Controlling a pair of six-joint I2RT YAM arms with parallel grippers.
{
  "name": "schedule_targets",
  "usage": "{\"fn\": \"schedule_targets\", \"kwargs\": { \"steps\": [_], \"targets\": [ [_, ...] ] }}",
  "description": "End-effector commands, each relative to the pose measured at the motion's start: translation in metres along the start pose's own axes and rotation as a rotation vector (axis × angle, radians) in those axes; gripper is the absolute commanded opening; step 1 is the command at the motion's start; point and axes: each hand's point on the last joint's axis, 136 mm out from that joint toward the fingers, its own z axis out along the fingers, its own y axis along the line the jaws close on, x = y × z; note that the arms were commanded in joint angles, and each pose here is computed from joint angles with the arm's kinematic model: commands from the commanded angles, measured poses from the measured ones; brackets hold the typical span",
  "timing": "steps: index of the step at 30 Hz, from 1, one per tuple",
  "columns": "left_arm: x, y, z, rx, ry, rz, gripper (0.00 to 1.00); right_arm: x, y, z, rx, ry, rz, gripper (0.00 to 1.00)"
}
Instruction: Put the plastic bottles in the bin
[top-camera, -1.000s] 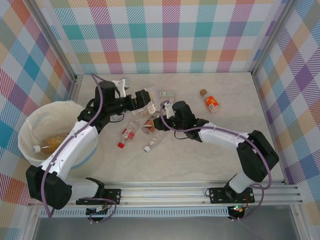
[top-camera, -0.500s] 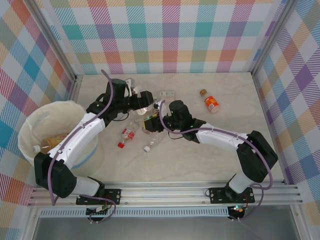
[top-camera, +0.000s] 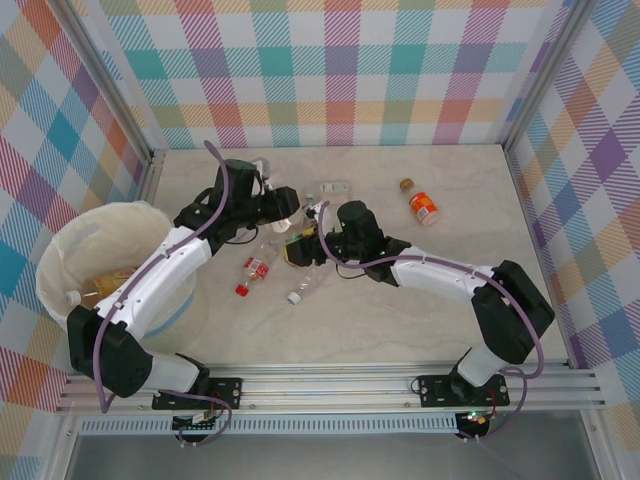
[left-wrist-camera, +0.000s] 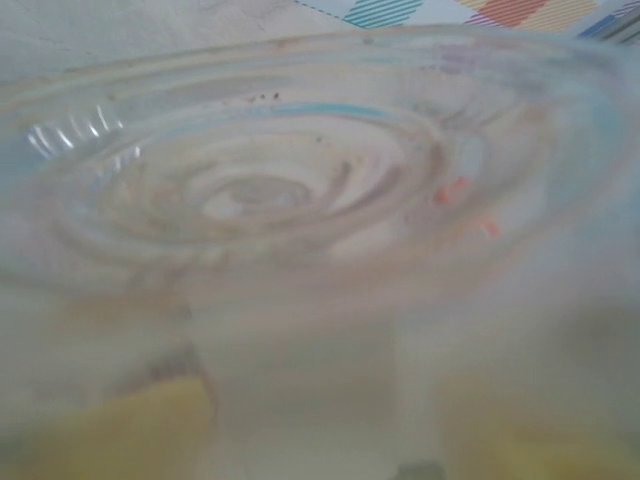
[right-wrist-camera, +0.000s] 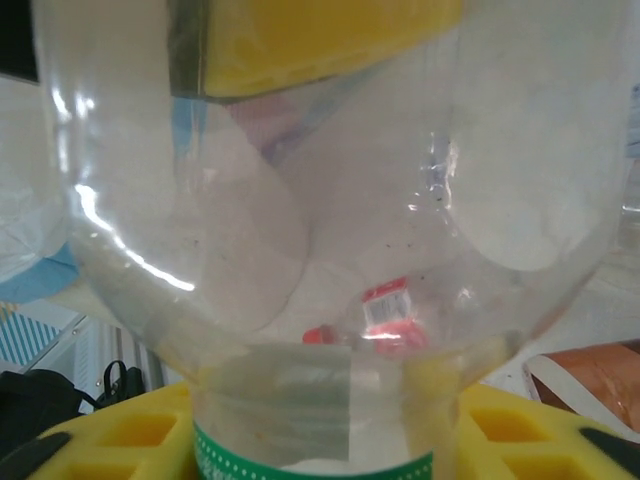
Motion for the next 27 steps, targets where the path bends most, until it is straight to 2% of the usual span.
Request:
{"fn": "schedule_targets", "kwargs": {
  "steps": [1, 3, 10, 14, 19, 22, 27],
  "targets": [
    [-0.017, -0.005, -0.023, 0.030, -0.047, 0.014, 0.54, -0.025, 0.014, -0.008, -0.047, -0.078, -0.044, 0.74],
    [-0.027, -0.003, -0.035, 0.028, -0.075, 0.010, 0.52, -0.025, 0.011, -0.012, -0.039, -0.068, -0.040, 0.83],
    [-0.054, 0.006, -0.083, -0.019, -0.201, 0.045, 0.49, -0.039, -0.011, -0.040, 0.119, -0.153, -0.064, 1.00],
    [-0.066, 0.004, -0.119, -0.048, -0.280, 0.092, 0.48, -0.041, -0.049, -0.057, 0.343, -0.198, -0.018, 1.00],
    [-0.079, 0.003, -0.166, -0.102, -0.387, 0.136, 0.49, -0.033, -0.090, -0.073, 0.549, -0.220, 0.108, 1.00],
    [-0.084, 0.004, -0.191, -0.139, -0.442, 0.156, 0.49, -0.025, -0.105, -0.076, 0.616, -0.210, 0.158, 1.00],
    [-0.091, 0.014, -0.230, -0.248, -0.524, 0.194, 0.49, -0.019, -0.112, -0.072, 0.632, -0.192, 0.187, 1.00]
  ]
}}
